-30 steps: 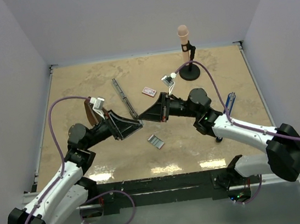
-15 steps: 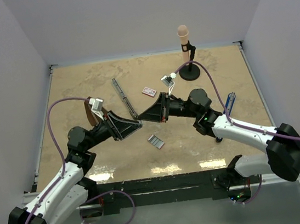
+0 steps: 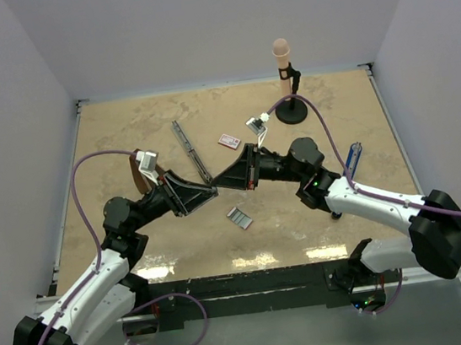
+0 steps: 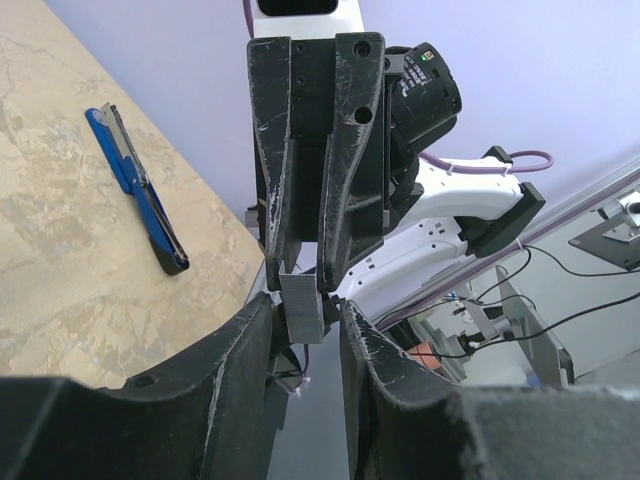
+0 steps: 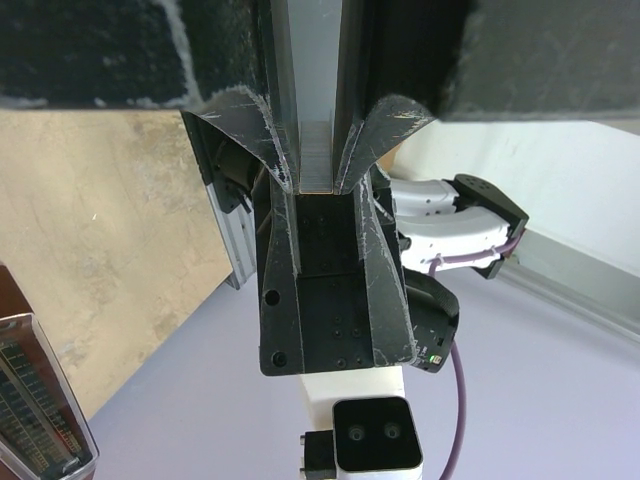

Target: Unload the staples from the stapler

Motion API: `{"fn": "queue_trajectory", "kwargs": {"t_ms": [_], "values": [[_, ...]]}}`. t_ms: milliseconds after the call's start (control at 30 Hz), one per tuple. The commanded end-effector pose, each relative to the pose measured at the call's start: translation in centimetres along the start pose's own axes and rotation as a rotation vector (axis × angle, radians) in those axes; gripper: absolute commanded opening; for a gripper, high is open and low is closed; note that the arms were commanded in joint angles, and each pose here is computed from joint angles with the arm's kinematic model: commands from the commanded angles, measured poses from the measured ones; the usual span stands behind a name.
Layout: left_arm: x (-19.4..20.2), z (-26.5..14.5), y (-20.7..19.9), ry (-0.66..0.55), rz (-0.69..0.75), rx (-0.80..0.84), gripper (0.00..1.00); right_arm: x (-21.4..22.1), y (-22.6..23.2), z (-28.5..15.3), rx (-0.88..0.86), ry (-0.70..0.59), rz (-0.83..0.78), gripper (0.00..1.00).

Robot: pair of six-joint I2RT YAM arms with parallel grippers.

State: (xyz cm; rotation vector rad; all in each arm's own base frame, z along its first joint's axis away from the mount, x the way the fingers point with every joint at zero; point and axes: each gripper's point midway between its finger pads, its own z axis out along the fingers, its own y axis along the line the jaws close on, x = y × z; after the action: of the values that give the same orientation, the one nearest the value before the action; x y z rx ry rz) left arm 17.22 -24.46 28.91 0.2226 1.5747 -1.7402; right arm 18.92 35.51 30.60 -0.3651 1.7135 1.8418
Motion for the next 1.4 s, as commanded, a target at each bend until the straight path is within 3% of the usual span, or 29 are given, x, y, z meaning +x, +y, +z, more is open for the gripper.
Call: {"fn": "queue_trajectory", "kwargs": {"t_ms": [0,567,767,1000,1167,1367], "values": [[-0.3,0.0,-0.9,-0.023,0.034,0.042,0.37,-0.1,1.2,0.3,-0.05,0.006,-0.031,0.22],[0.2,-0.3,0.1,-0.019,0.011,0.001,0.18,-0.1,1.0,0.3,-0.037,0.002,-0.038,0.23],[0.3,-0.3,2.2,0.023,0.051,-0.141,0.12,-0.5,0.8,-0.2,0.025,-0.016,-0.067,0.39],[-0.2,-1.1,5.8,0.108,0.178,-0.415,0.09,-2.7,-0.8,-2.0,0.227,-0.121,-0.108,0.72],[1.2,-1.9,9.3,0.249,0.211,-0.677,0.08,-4.9,-4.7,-6.5,0.59,-0.255,-0.154,0.78],[4.2,-0.3,11.5,0.423,0.329,-0.853,0.08,-5.4,-5.7,-11.0,0.775,-0.314,-0.217,0.87]]}}
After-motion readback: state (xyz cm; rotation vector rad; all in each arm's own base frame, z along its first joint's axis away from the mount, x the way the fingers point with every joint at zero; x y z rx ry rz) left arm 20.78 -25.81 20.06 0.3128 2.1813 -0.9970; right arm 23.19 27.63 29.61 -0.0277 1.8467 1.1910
